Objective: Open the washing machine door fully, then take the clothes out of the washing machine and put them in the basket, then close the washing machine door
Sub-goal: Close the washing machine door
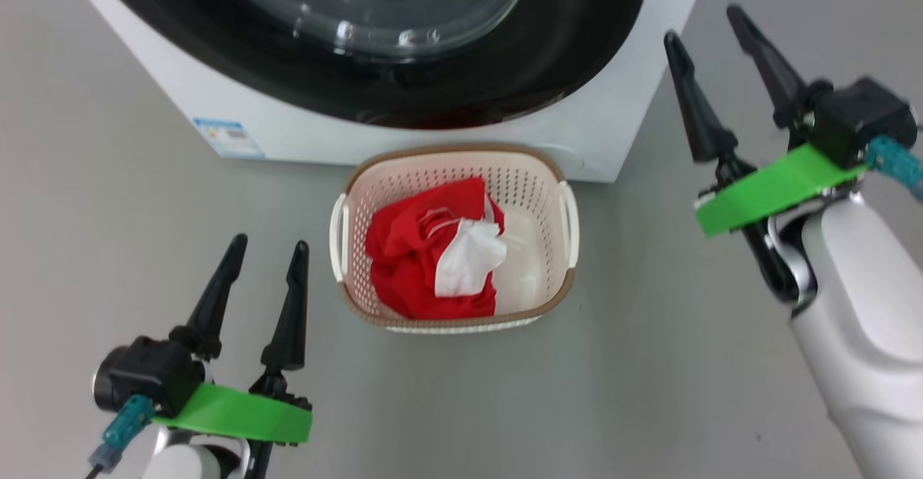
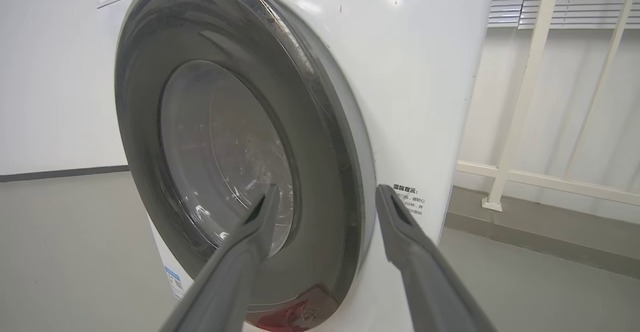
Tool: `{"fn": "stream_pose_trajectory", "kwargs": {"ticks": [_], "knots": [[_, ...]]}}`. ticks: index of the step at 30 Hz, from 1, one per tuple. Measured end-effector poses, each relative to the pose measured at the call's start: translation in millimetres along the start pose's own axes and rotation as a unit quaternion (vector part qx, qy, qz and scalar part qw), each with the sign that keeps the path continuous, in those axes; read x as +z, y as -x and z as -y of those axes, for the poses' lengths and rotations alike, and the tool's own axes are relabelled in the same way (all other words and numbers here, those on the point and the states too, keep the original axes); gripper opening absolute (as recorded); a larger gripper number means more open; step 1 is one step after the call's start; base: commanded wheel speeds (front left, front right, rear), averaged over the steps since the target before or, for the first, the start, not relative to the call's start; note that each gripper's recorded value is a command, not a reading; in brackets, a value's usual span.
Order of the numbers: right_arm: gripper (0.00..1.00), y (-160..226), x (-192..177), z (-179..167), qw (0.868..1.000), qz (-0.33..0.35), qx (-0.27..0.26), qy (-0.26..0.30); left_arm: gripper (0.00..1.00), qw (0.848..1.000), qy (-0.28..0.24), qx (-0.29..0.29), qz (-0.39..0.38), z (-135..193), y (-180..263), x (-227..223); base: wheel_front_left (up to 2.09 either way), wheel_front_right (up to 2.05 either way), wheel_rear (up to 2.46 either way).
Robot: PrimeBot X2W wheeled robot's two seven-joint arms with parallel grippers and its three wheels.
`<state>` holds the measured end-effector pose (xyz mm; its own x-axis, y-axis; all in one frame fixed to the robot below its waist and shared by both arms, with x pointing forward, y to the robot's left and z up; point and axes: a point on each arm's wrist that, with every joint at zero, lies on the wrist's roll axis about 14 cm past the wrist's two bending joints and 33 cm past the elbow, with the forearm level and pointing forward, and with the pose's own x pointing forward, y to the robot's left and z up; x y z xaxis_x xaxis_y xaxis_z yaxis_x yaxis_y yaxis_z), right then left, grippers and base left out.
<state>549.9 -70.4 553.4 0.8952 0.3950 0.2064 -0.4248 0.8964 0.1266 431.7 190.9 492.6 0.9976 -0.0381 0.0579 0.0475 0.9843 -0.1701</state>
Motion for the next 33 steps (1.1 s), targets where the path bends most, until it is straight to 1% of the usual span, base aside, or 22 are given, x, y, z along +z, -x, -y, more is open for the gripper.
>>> {"fn": "stream_pose_trajectory", "kwargs": {"ticks": [7,14,20,23,28,33], "knots": [[1.0,53,17,6,0.999,0.007,-0.033,0.008,1.0,1.0,0.014,-0.005,0.02,8,15,17,0.0,0.0,0.0],[1.0,104,29,19,0.996,0.014,-0.081,0.017,1.0,0.999,0.019,-0.005,0.039,11,30,31,0.0,0.0,0.0],[1.0,146,27,21,0.993,0.011,-0.119,0.001,1.0,0.999,0.02,-0.006,0.048,13,46,38,0.0,0.0,0.0],[1.0,161,28,20,0.992,0.012,-0.129,-0.003,1.0,0.999,0.013,-0.003,0.047,10,56,38,0.0,0.0,0.0],[1.0,179,43,28,0.988,0.031,-0.153,0.006,1.0,0.999,0.012,-0.004,0.053,11,65,42,0.0,0.0,0.0],[1.0,197,39,26,0.986,0.027,-0.166,0.001,1.0,0.998,0.012,-0.003,0.062,10,70,48,0.0,0.0,0.0]]}}
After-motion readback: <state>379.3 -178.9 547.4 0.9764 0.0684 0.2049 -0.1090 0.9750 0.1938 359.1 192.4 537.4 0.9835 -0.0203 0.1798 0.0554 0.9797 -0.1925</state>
